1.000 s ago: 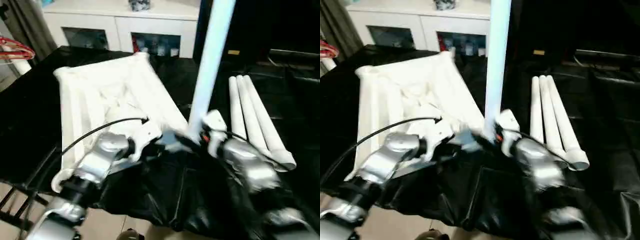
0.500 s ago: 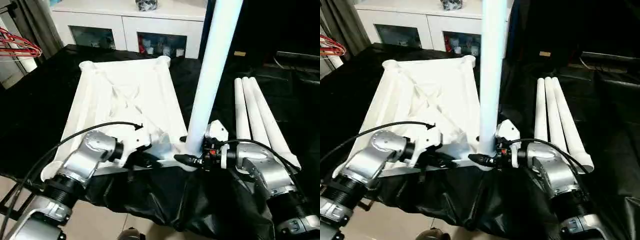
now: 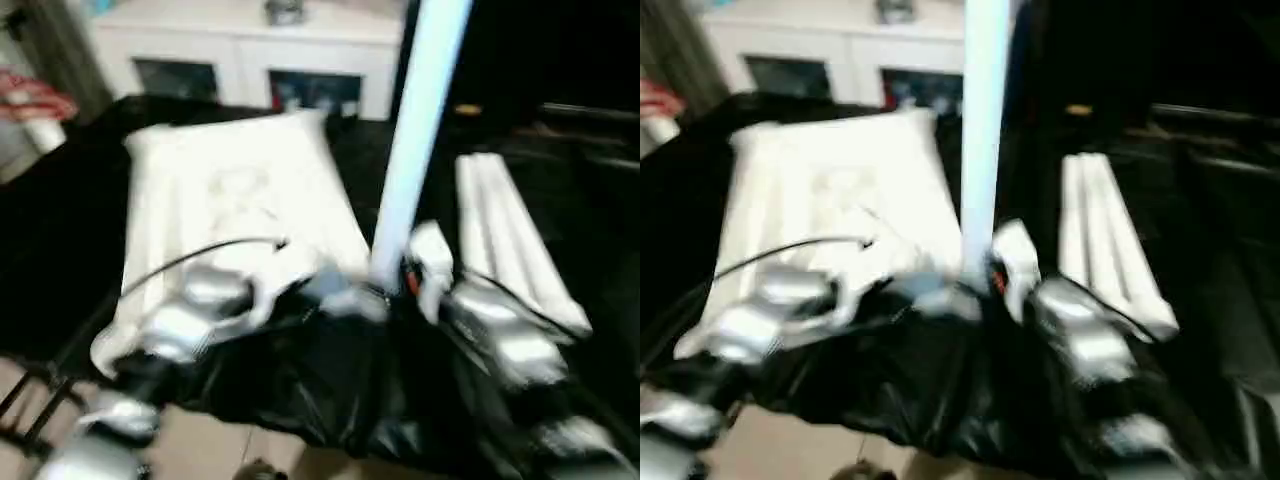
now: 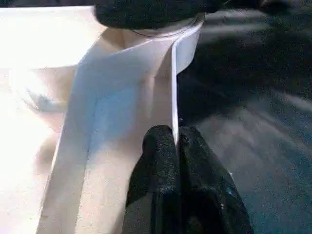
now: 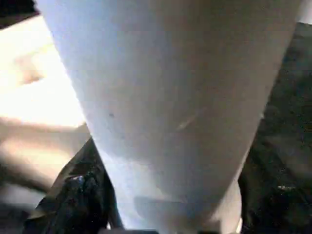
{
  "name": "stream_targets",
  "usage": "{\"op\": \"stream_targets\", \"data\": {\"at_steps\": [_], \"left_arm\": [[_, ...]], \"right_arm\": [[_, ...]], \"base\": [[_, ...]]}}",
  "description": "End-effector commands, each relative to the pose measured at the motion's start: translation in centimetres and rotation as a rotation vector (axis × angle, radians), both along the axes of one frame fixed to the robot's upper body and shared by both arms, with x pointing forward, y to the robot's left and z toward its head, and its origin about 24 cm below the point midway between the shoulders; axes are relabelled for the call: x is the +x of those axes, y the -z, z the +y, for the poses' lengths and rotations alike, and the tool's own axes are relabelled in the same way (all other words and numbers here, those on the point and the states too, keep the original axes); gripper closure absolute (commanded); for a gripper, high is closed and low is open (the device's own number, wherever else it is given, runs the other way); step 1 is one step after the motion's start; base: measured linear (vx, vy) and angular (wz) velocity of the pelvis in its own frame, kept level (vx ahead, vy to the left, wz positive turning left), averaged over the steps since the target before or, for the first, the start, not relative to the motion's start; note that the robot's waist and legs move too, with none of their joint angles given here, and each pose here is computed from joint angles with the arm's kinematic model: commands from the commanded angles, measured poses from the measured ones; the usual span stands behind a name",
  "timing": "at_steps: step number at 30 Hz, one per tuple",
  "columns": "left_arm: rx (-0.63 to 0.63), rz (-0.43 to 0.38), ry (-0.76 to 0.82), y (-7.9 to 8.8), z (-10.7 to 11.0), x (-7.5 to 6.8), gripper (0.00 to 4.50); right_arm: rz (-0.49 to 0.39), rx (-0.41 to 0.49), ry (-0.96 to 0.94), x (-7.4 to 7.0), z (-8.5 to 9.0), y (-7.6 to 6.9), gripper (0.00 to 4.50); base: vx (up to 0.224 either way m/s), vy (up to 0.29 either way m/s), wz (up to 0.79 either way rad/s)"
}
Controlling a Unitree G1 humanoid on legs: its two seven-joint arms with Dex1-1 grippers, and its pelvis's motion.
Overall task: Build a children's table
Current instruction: Rotate leg to tighten
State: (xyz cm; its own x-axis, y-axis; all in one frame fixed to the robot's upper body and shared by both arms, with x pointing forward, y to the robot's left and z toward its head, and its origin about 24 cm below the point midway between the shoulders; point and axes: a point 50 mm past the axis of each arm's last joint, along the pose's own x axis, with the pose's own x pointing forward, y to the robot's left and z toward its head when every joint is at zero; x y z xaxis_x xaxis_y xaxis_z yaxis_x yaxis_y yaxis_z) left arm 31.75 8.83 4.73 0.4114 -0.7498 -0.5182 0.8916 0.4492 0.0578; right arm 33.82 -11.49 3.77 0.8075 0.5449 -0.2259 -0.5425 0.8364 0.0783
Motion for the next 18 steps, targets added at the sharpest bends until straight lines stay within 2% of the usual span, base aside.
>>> {"op": "stream_targets", "data": {"at_steps": [1,5,7,10,11,13,18], "left_arm": [[-0.086,-0.084,0.01,-2.1,-3.0,0.4,4.5],[-0.103,-0.104,-0.014,-2.2,-3.9,0.4,4.5],[-0.112,-0.11,0.007,-2.2,-4.4,0.1,4.5],[-0.114,-0.109,0.021,-2.1,-4.3,-0.1,4.5],[-0.115,-0.104,0.035,-2.1,-4.1,-0.3,4.5],[-0.118,-0.104,0.065,-2.1,-3.7,-0.5,4.5],[-0.115,-0.075,0.173,-2.0,-2.2,-1.2,4.5]], "right_arm": [[0.123,-0.022,0.073,-0.4,1.6,2.2,1.75],[0.108,-0.003,0.082,-0.1,2.5,2.0,1.75],[0.091,0.029,0.066,0.1,3.2,1.7,1.2],[0.074,0.045,0.039,0.1,3.4,1.4,1.0],[0.053,0.03,0.021,0.2,3.2,1.3,0.8],[0.028,0.0,-0.013,0.1,2.7,1.2,0.72],[-0.044,-0.044,-0.215,-0.9,1.2,0.4,0.72]], "base": [[0.0,0.0,0.0],[0.0,0.0,0.0],[0.0,0.0,0.0],[0.0,0.0,0.0],[0.0,0.0,0.0],[0.0,0.0,0.0],[0.0,0.0,0.0]]}}
